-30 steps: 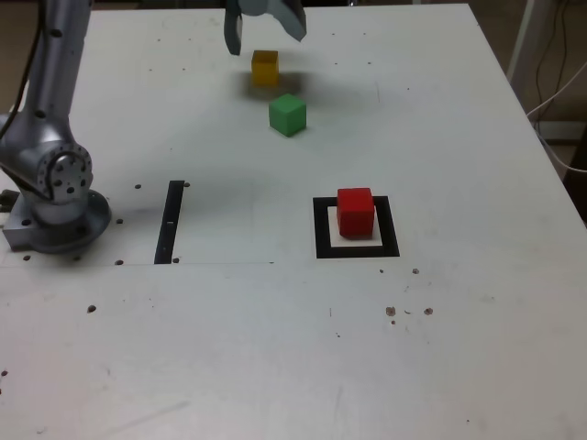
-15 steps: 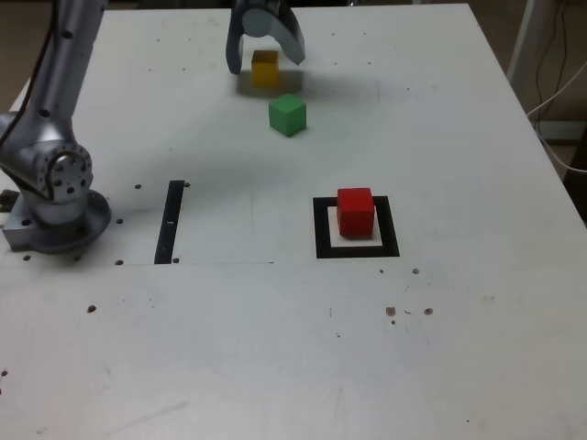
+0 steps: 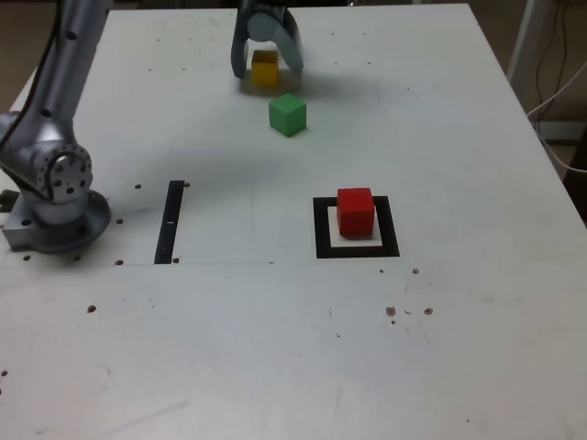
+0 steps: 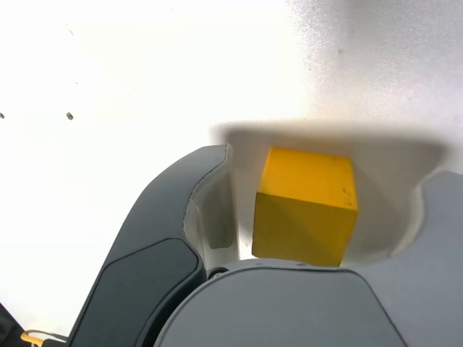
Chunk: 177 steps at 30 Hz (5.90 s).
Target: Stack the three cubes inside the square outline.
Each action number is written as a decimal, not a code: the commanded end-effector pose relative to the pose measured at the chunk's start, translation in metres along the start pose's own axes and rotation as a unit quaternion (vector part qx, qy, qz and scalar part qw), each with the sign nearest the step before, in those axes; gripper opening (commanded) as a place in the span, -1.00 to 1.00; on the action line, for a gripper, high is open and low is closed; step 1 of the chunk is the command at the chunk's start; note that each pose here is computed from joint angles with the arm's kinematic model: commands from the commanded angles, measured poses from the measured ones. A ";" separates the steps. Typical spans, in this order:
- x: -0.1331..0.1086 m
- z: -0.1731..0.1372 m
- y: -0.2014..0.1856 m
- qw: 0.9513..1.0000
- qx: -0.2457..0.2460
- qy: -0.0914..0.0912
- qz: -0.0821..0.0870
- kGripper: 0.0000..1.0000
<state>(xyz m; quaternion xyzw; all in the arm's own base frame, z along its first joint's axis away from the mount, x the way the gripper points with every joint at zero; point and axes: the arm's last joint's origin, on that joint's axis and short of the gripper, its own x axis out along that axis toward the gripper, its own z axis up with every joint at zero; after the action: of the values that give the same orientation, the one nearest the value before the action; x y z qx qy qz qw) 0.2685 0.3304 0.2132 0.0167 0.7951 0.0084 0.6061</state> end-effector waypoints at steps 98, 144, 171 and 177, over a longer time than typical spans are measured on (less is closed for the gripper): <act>-0.098 0.079 -0.330 0.997 0.048 -0.046 -0.032 -0.39; -0.098 0.076 -0.324 0.998 0.047 -0.044 -0.020 0.99; -0.096 0.013 -0.190 0.998 -0.063 -0.011 -0.010 1.00; -0.086 0.013 -0.167 0.996 -0.089 -0.001 -0.019 1.00</act>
<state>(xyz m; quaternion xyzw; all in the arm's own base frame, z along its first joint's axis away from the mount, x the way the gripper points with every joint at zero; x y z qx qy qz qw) 0.2998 0.1538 0.2906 -0.0478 0.7892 0.0628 0.6090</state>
